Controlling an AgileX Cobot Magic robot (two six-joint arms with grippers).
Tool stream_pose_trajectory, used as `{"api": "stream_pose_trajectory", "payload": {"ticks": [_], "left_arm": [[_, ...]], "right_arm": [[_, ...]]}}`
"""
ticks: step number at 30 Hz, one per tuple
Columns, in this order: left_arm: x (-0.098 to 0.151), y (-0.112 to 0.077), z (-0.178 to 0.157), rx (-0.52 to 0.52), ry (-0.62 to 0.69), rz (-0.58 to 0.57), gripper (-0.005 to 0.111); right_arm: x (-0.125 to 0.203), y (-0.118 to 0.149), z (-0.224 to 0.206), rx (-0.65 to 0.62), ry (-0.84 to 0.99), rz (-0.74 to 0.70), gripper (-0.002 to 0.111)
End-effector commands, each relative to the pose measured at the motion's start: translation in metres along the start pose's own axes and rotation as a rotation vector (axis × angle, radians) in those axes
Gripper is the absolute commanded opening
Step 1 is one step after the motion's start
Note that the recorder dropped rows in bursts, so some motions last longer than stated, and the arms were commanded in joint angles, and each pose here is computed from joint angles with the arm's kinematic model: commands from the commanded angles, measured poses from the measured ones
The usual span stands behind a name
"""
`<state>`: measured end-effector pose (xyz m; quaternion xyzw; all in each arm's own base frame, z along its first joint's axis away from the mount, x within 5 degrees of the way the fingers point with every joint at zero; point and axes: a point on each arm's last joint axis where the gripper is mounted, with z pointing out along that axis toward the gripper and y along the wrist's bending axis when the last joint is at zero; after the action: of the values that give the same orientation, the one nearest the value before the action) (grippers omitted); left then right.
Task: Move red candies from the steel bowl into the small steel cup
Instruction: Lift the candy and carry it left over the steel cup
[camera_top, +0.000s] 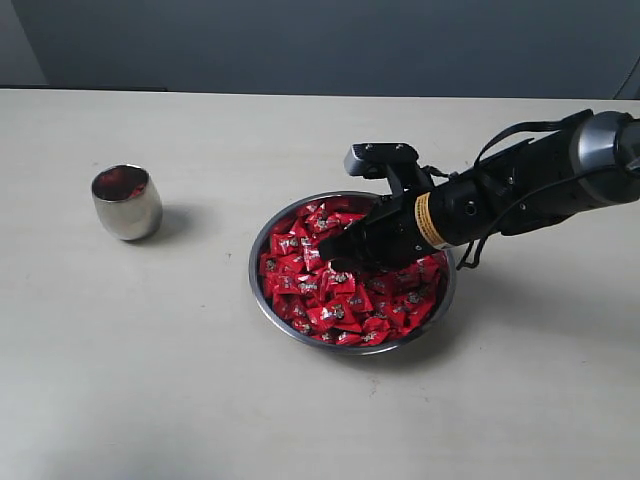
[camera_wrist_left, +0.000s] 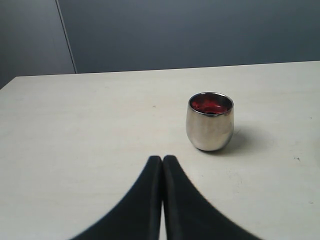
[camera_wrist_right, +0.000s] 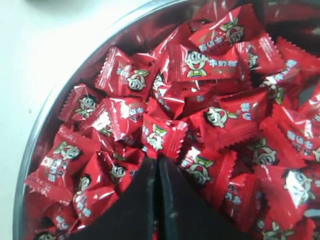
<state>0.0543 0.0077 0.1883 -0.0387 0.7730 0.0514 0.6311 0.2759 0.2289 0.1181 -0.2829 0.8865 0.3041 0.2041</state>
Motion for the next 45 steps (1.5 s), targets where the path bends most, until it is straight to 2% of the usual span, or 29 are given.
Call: {"api": "stream_pose_trajectory", "payload": {"ticks": [1, 12, 17, 24, 31, 33, 37, 45], "left_arm": [[0.001, 0.0, 0.0, 0.0, -0.002, -0.005, 0.0], [0.001, 0.0, 0.0, 0.0, -0.002, -0.005, 0.0], [0.001, 0.0, 0.0, 0.0, -0.002, -0.005, 0.0], [0.001, 0.0, 0.0, 0.0, -0.002, -0.005, 0.0], [0.001, 0.0, 0.0, 0.0, -0.002, -0.005, 0.0], [0.001, 0.0, 0.0, 0.0, -0.002, -0.005, 0.0], [0.001, 0.0, 0.0, 0.0, -0.002, -0.005, 0.0], [0.001, 0.0, 0.0, 0.0, -0.002, -0.005, 0.0]], "right_arm": [[-0.006, 0.0, -0.001, 0.008, -0.022, 0.0, -0.001], [-0.017, -0.001, -0.003, 0.043, -0.058, -0.016, -0.001], [-0.027, 0.005, -0.018, 0.064, -0.113, -0.038, -0.001], [-0.052, 0.012, -0.062, 0.225, -0.271, -0.095, -0.001], [-0.067, 0.01, -0.081, 0.35, -0.36, -0.107, -0.001], [-0.075, 0.01, -0.08, 0.35, -0.374, -0.13, -0.001], [-0.096, 0.019, -0.073, 0.26, -0.396, -0.181, -0.001], [-0.129, 0.017, -0.03, 0.093, -0.393, -0.181, -0.001]]}}
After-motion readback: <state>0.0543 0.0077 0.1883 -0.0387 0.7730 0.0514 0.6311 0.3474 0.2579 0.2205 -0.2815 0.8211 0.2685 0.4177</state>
